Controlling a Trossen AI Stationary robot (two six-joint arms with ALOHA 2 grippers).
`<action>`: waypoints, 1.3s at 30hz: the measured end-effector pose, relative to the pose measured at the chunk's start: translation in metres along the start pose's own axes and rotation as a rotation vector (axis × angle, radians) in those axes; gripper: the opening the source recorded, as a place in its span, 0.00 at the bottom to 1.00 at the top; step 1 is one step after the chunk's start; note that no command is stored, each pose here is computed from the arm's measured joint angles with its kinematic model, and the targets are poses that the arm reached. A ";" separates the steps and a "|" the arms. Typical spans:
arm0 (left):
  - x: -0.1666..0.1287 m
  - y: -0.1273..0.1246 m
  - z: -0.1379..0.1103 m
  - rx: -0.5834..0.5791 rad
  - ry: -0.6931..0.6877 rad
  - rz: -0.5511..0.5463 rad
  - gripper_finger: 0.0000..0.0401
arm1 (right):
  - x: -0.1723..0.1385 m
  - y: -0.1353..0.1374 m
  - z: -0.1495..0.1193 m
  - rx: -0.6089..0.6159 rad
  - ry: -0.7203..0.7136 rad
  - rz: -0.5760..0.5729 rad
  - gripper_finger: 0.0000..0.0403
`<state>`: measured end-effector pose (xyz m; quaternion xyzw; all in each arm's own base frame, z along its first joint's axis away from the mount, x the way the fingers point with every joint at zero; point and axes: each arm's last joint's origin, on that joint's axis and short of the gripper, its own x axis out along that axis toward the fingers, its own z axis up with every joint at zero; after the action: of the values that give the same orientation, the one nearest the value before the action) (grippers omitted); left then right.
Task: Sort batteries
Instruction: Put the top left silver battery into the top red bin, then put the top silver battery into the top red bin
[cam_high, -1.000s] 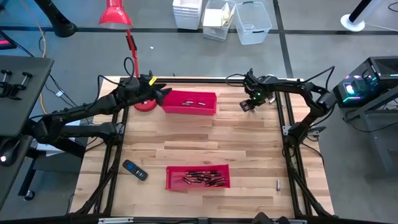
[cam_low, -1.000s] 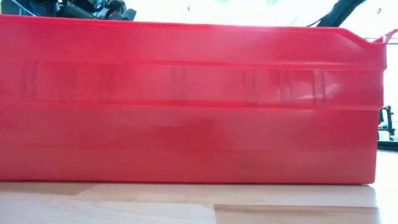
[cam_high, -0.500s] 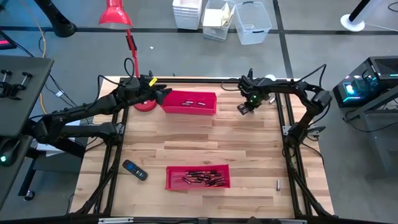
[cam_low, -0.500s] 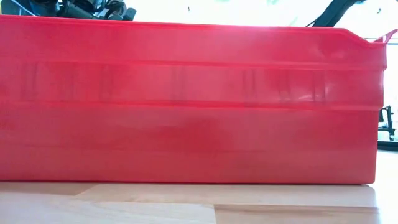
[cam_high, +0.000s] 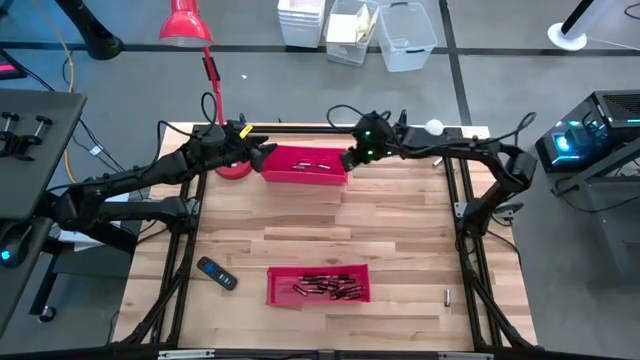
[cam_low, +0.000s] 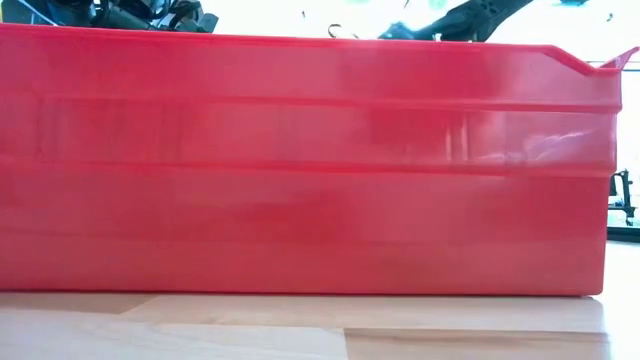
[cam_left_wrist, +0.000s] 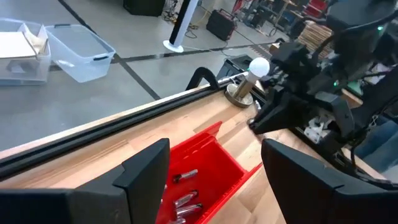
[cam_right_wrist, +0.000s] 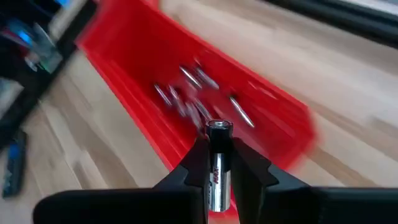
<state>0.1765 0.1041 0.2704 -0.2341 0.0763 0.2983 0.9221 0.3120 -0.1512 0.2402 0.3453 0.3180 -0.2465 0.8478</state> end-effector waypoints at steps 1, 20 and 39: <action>0.000 0.000 0.000 0.000 0.000 0.000 0.62 | 0.005 0.005 0.001 0.002 -0.027 0.019 0.08; 0.000 0.000 0.000 0.017 0.000 0.001 0.62 | -0.024 -0.023 0.030 0.101 0.035 -0.466 0.47; 0.000 0.000 0.000 0.071 0.000 0.001 0.62 | -0.068 -0.136 -0.073 0.698 0.119 -0.950 0.45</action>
<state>0.1765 0.1042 0.2703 -0.2010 0.0872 0.2960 0.9297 0.1520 -0.1708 0.1894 0.4367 0.3851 -0.6693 0.4616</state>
